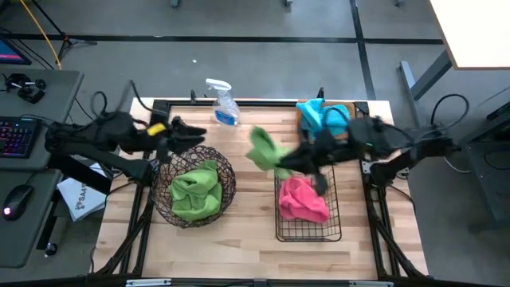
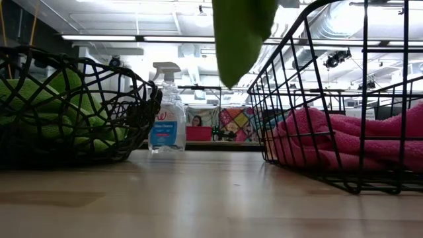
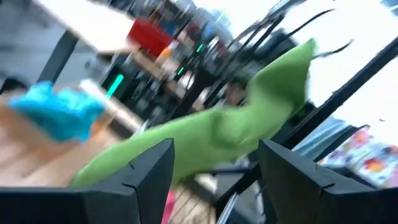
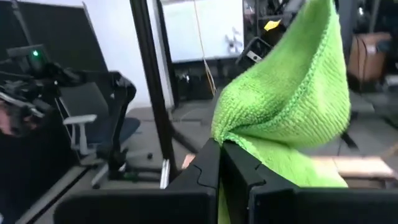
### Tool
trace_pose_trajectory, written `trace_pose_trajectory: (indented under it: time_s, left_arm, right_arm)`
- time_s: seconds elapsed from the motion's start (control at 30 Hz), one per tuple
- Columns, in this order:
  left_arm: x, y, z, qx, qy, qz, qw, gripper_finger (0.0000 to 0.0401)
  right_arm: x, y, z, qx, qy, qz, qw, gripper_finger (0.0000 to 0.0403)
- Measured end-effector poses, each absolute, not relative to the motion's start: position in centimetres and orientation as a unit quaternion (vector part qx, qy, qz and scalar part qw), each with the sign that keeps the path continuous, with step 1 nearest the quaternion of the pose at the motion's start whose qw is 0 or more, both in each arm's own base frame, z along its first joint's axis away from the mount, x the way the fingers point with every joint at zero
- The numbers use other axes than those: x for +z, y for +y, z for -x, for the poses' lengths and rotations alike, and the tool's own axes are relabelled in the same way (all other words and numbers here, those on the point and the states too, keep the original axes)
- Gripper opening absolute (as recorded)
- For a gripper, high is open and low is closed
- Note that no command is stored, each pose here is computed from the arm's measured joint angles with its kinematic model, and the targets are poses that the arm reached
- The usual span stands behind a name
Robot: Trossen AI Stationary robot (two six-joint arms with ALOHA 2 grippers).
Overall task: Sort microfiber towel by color & place in baskets
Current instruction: Put the green towel into the round wire basket
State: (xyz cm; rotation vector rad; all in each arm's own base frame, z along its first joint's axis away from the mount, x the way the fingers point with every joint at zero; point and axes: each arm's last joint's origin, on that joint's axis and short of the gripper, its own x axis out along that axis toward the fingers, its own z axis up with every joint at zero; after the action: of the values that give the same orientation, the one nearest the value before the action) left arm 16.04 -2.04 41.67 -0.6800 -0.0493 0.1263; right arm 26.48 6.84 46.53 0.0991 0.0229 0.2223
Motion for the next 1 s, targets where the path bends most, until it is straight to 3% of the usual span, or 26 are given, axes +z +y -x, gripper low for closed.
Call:
trace_pose_trajectory:
  time_s: [0.3,0.53,0.87,1.0]
  left_arm:
    - [45.6,-1.4,-12.1,0.019,-0.200,0.243,0.949,0.0220]
    - [46.3,-1.1,-10.6,0.022,-0.230,0.210,0.950,0.0220]
    - [46.2,-1.1,-10.5,0.027,-0.228,0.191,0.954,0.0220]
    - [46.3,-1.0,-10.4,0.026,-0.233,0.194,0.953,0.0220]
  right_arm:
    - [43.2,2.5,-36.5,0.150,-0.118,-0.058,0.980,0.0000]
    - [38.9,0.2,-41.8,0.160,-0.202,-0.128,0.958,0.0000]
    - [30.1,0.3,-46.9,0.131,-0.114,-0.219,0.960,0.0000]
    - [26.8,1.2,-48.1,0.102,-0.025,-0.240,0.965,0.0015]
